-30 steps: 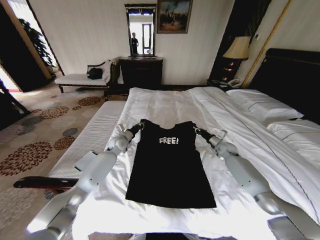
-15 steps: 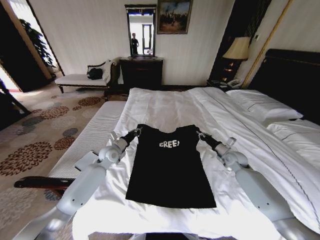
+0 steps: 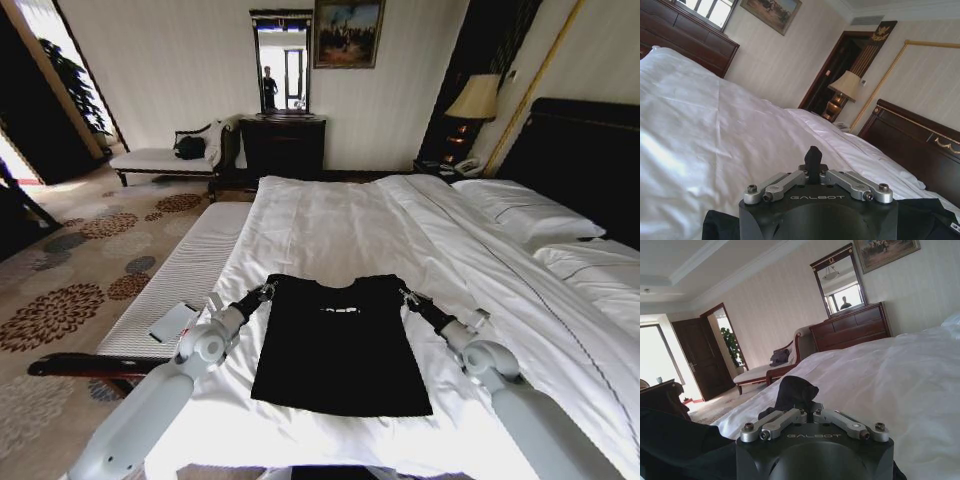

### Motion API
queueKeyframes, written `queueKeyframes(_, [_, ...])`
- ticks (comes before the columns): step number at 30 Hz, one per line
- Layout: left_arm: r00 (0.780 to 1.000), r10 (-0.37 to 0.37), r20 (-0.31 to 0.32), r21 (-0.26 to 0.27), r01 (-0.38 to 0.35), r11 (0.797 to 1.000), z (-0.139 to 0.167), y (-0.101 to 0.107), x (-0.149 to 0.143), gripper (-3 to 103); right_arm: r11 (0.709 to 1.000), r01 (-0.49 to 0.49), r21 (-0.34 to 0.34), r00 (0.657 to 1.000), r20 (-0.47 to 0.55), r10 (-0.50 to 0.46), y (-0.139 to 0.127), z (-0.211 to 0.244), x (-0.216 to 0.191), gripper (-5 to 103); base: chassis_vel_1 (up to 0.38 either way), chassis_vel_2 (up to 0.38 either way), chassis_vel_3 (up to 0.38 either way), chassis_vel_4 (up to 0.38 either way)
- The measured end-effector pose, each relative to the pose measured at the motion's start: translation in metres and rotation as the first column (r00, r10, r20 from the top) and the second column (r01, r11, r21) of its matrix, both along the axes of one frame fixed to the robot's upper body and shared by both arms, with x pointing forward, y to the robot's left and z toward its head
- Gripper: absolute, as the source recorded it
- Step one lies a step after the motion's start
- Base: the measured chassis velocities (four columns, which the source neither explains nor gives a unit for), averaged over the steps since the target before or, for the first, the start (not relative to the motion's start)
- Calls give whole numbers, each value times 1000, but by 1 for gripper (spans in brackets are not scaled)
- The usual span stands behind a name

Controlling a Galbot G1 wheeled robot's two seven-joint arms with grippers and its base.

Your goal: Fold the clothes on the bed.

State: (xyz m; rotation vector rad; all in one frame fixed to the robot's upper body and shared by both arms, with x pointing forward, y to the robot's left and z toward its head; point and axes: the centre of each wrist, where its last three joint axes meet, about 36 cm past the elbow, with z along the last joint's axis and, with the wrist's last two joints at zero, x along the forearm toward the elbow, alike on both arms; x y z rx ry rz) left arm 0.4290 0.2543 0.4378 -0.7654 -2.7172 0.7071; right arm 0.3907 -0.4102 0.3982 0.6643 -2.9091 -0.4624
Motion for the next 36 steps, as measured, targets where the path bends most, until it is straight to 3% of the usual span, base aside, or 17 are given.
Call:
queueKeyframes(8, [1000,7,-11,-10,-7,1000,-7,-4,-21,1,1000,12,0,1000,-4,-12,1,-16,-28,1,0,0,0,0])
queueKeyframes(19, [999,32,-39,14,-31,999,-20,-1,-56,1,1000,14,-5,1000,8,-14,4,-27,-56,1,0,0,0,0])
queueKeyframes(36, [990,83,-116,32,-79,996,-41,1,-112,1,999,35,-4,999,-37,-35,19,-61,-118,1,0,0,0,0])
